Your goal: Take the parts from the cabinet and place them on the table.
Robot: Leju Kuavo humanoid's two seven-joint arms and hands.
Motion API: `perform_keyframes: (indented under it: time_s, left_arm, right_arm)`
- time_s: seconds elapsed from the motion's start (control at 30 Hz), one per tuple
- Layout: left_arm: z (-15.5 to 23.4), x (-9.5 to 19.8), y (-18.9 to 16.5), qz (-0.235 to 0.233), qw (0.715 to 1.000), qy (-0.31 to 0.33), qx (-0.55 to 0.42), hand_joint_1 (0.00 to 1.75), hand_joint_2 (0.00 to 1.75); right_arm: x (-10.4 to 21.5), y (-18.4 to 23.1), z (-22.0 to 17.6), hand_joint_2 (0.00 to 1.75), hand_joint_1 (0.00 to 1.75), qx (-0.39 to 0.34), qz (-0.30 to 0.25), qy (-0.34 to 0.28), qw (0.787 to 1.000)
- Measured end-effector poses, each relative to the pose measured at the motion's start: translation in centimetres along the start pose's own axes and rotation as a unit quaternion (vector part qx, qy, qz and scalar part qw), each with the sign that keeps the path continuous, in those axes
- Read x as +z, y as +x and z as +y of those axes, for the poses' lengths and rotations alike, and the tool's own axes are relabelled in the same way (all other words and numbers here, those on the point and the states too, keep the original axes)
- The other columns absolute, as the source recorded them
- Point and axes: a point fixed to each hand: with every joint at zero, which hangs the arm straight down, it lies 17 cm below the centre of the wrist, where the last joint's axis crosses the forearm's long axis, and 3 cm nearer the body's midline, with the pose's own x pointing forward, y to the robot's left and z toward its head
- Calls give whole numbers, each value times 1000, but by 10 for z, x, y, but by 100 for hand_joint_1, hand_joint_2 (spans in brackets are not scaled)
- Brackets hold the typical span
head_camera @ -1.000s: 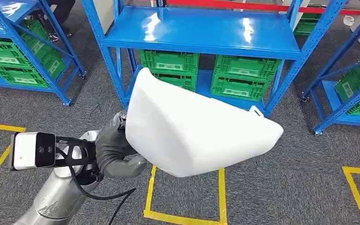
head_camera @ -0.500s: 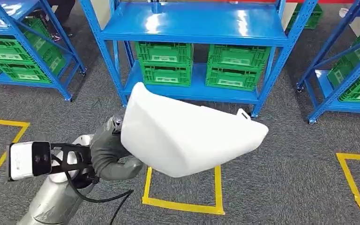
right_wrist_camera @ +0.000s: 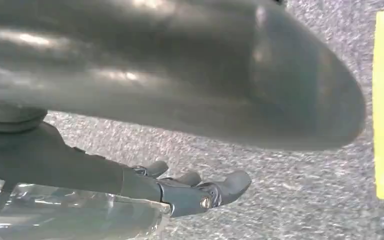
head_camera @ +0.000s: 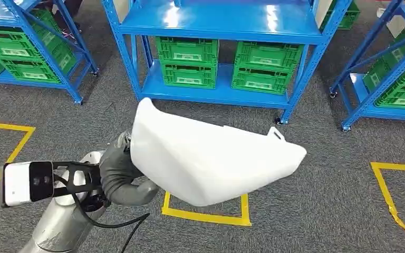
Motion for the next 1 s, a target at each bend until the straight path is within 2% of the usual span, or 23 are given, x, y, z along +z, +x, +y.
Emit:
perform_keyframes:
  time_s: [0.4, 0.8, 1.0]
  left_arm:
    - [-3, 2, -1, 1, 1000, -5, -1, 154, 175]
    - [-5, -7, 6, -10, 1000, -19, -12, 154, 175]
    - [-10, -6, 2, -4, 1000, -22, -9, 154, 175]
  right_arm:
    - [-1, 6, 0, 0, 0, 1, -11, 4, 1000]
    - [-3, 11, 12, 0, 0, -29, -28, 17, 999]
    - [-2, 12, 3, 0, 0, -23, -32, 14, 999]
